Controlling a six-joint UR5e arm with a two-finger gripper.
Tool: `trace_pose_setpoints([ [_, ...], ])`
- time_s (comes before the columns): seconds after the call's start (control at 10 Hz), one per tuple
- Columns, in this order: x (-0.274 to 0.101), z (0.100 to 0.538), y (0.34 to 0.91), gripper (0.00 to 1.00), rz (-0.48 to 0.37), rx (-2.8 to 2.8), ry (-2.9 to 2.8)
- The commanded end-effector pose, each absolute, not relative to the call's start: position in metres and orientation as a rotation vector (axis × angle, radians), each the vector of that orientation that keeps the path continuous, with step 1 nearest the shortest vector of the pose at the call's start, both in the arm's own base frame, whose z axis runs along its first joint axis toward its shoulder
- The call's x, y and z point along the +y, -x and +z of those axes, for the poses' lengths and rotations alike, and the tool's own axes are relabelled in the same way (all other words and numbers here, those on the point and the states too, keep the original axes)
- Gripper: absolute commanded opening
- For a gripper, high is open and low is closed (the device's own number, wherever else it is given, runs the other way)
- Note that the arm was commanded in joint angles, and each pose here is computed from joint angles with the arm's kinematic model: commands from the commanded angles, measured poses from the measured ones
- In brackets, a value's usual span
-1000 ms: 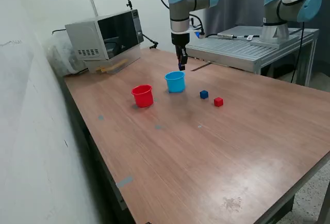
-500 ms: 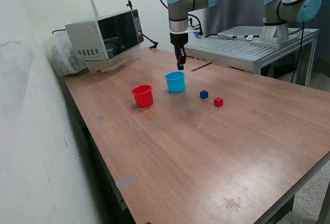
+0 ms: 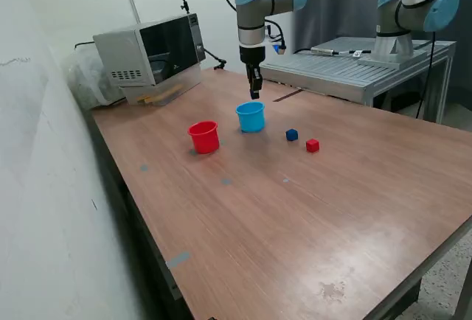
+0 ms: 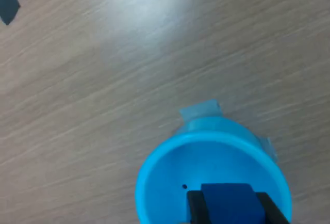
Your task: Place red objects in the red bin, and blue objects in the blue bin.
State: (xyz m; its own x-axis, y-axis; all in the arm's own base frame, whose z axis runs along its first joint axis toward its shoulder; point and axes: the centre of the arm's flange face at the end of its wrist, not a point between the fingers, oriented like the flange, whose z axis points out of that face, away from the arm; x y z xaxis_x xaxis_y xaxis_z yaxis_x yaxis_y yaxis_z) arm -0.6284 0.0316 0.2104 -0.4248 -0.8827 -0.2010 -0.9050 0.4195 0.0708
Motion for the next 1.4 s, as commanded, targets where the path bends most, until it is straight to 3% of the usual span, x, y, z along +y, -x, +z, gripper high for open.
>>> trace_pose_setpoints([
  [0.0, 0.035, 0.211, 0.629, 0.00, 0.255, 2.534, 1.602],
  [0.2, 0.037, 0.210, 0.629, 0.00, 0.253, 2.536, 1.598],
  [0.3, 0.037, 0.209, 0.629, 1.00, 0.251, 2.535, 1.597],
  [0.9, 0.030, 0.210, 0.627, 1.00, 0.245, 2.523, 1.610],
  [1.1, 0.021, 0.252, 0.621, 1.00, 0.312, 2.548, 1.634],
  [1.3, -0.045, 0.280, 0.611, 1.00, 0.331, 2.481, 1.777],
])
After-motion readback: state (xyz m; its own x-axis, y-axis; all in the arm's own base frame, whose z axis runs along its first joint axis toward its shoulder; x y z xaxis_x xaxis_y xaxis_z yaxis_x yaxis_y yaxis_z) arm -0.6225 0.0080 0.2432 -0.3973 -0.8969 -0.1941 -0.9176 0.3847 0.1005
